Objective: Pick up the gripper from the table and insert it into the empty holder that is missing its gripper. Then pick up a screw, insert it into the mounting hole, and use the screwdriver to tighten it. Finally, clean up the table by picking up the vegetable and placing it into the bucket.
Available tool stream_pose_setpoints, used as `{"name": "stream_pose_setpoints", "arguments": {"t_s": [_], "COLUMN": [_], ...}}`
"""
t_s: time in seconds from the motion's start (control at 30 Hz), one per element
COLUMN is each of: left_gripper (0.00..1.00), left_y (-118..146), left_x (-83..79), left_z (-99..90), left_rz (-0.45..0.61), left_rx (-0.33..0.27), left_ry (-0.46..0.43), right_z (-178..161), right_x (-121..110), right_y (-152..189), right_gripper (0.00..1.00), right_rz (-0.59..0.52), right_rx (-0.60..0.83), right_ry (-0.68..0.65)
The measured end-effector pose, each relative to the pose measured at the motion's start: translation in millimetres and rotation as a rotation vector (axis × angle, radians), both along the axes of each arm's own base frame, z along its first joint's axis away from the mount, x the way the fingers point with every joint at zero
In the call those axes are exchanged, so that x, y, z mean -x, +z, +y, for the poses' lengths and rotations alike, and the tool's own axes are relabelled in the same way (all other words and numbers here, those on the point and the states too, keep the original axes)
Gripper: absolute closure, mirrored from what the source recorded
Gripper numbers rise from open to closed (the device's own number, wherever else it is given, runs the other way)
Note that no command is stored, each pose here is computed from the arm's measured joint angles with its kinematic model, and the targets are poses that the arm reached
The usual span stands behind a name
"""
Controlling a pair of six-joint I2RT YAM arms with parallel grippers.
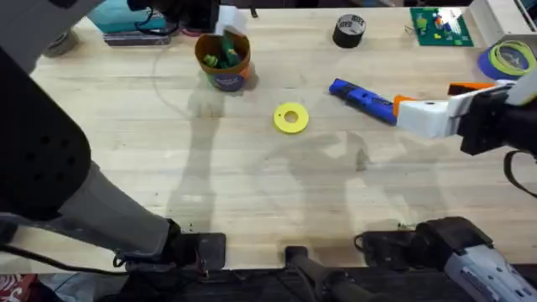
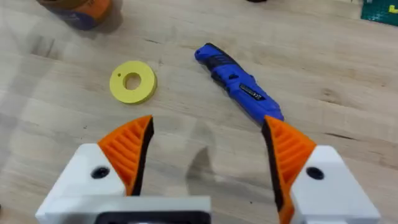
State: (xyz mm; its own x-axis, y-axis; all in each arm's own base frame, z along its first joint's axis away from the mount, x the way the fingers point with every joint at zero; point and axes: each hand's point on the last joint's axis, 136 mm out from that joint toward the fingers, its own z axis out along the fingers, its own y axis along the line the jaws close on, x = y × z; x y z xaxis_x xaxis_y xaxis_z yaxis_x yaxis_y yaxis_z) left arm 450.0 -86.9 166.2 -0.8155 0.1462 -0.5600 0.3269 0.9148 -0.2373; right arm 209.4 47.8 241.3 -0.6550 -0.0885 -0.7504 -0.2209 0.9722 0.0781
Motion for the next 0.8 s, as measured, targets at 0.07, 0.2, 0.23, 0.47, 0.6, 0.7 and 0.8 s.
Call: {"name": "stream_pose_setpoints", "arguments": {"t_s": [0.07, 0.2, 0.23, 0.47, 0.6, 0.7, 0.8], "left_gripper": [0.025, 0.015, 0.016, 0.015, 0.015, 0.015, 0.014], "left_y": [-0.4, -4.1, -5.6, 12.6, 45.9, 68.2, 83.5], "left_x": [0.7, 7.1, 10.0, 41.4, 73.5, 104.1, 128.4], "left_z": [0.0, 1.8, 2.4, 16.6, 28.2, 35.7, 39.9], "left_rz": [0.005, 0.038, 0.052, 0.123, 0.115, 0.113, 0.112], "left_rx": [0.002, 0.000, -0.001, -0.044, -0.096, -0.128, -0.145], "left_ry": [0.003, 0.006, 0.008, 0.043, 0.073, 0.091, 0.099], "right_z": [0.0, 0.0, 0.0, 0.0, 0.0, 0.0, 0.0], "right_x": [0.1, 0.1, 0.0, 0.0, 0.1, 0.1, 0.0], "right_y": [-0.1, -0.1, 0.0, -0.1, -0.1, -0.1, -0.1], "right_gripper": [0.005, 0.006, 0.006, 0.006, 0.005, 0.005, 0.006], "right_rz": [0.000, 0.000, 0.000, 0.001, 0.000, 0.000, 0.001], "right_rx": [0.000, 0.000, 0.000, 0.000, 0.000, 0.000, 0.000], "right_ry": [0.000, 0.000, 0.000, 0.000, 0.000, 0.000, 0.000]}}
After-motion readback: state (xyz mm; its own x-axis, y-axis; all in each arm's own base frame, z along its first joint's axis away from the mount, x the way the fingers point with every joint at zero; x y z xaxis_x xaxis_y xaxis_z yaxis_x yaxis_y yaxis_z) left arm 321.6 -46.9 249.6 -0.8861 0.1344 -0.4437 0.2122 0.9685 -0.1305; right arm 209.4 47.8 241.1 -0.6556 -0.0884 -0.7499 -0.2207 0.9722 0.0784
